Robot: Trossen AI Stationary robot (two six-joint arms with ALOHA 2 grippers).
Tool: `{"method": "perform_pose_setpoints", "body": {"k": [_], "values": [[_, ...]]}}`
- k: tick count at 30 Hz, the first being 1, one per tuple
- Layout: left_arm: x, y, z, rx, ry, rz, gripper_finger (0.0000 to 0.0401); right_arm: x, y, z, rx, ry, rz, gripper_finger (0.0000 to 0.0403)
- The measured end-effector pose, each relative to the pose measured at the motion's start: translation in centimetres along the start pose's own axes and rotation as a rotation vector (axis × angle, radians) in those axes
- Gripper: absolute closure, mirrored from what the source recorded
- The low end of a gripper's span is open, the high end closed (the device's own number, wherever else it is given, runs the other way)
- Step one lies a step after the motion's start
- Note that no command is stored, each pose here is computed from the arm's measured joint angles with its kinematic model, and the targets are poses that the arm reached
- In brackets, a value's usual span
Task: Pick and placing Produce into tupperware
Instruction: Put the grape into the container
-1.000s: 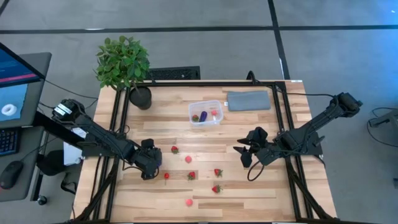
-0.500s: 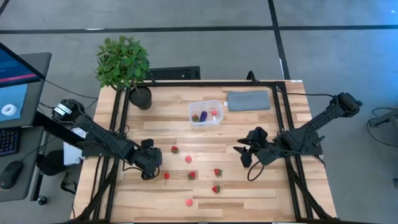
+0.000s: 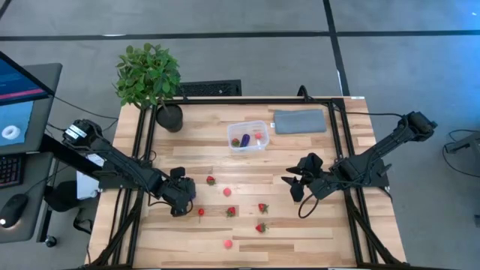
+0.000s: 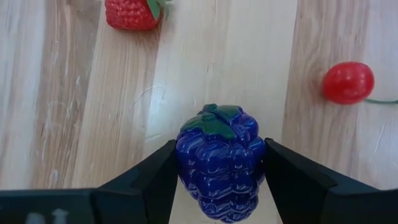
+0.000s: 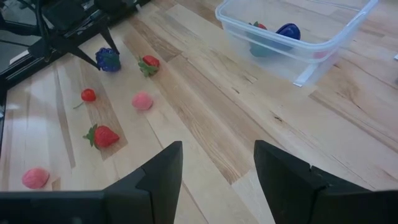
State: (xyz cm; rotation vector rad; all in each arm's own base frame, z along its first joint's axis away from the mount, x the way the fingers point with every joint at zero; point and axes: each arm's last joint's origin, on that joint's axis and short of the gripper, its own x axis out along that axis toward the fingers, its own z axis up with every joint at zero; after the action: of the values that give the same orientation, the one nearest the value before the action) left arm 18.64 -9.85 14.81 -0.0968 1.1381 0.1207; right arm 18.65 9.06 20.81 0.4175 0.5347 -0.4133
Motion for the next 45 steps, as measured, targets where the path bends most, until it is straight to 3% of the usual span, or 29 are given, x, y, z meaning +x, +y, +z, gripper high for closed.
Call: {"method": "perform_pose_setpoints", "body": {"k": [19, 33, 45], "values": [[-0.5, -0.4, 1.4, -0.075, -0.195, 0.006, 0.0197, 0.0, 0.0, 0.0, -0.001, 0.001, 0.0, 0.0182], [-5.9, 1.6, 2.5, -0.199, -0.538, 0.068, 0.0197, 0.0, 0.0, 0.0, -0.001, 0.001, 0.001, 0.0182], [-7.9, 3.5, 3.5, -0.205, -0.666, 0.107, 0.0198, 0.0, 0.0, 0.0, -0.001, 0.001, 0.0, 0.0182]]}}
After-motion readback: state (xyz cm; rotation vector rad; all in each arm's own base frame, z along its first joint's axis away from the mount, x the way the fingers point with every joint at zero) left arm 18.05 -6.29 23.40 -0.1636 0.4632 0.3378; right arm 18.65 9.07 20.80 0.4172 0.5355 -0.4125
